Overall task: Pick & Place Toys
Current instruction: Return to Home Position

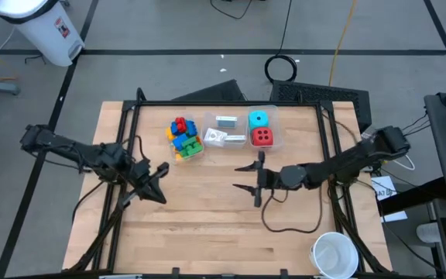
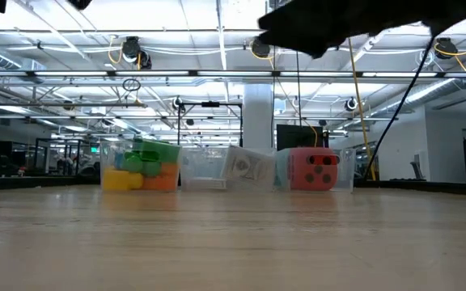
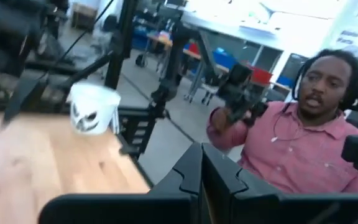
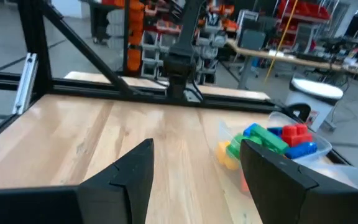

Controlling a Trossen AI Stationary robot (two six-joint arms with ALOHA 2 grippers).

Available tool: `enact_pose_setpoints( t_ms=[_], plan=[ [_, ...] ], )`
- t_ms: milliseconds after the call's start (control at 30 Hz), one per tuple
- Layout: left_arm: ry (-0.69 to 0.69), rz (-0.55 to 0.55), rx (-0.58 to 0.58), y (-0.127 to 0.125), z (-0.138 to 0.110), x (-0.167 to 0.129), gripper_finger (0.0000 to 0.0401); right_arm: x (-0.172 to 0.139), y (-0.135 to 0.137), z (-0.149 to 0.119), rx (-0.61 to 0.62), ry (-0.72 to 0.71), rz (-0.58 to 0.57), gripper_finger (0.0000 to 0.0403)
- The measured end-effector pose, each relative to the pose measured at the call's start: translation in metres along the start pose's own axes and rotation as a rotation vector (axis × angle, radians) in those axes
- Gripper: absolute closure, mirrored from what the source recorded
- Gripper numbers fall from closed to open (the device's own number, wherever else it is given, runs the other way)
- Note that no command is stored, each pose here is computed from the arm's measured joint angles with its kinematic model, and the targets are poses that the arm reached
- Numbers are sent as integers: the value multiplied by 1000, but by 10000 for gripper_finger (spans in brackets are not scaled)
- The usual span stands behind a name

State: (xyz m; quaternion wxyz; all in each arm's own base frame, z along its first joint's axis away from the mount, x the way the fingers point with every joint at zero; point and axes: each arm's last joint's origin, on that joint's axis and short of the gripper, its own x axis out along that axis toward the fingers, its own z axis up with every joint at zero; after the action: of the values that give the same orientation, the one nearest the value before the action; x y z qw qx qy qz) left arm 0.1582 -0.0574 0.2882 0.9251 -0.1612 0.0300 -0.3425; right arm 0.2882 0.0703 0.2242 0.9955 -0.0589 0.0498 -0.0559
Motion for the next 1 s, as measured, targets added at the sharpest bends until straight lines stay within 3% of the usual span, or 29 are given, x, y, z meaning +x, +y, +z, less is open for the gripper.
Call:
enact_pose_setpoints(
  t_ms=[133,233,367,500,633,800,1000],
  plan=[
    [59,126,-54,2,-3,-25,391,-25,-9,22,46,14,-11,195],
    [94,320,-49,6,-9,-45,391,-44,-19,39,33,-2,-15,195],
    [109,569,-32,11,-24,-63,391,-67,-29,38,-13,121,-5,195],
    [55,496,132,13,-39,-66,391,-86,-35,15,23,154,-2,195],
    [29,388,220,10,-52,-73,391,-105,-43,-12,61,3,3,195],
    [-6,422,262,4,-59,-90,391,-130,-62,-44,148,-130,-39,195],
    [8,459,256,3,-65,-99,391,-150,-78,-64,222,-220,-55,195]
  ],
)
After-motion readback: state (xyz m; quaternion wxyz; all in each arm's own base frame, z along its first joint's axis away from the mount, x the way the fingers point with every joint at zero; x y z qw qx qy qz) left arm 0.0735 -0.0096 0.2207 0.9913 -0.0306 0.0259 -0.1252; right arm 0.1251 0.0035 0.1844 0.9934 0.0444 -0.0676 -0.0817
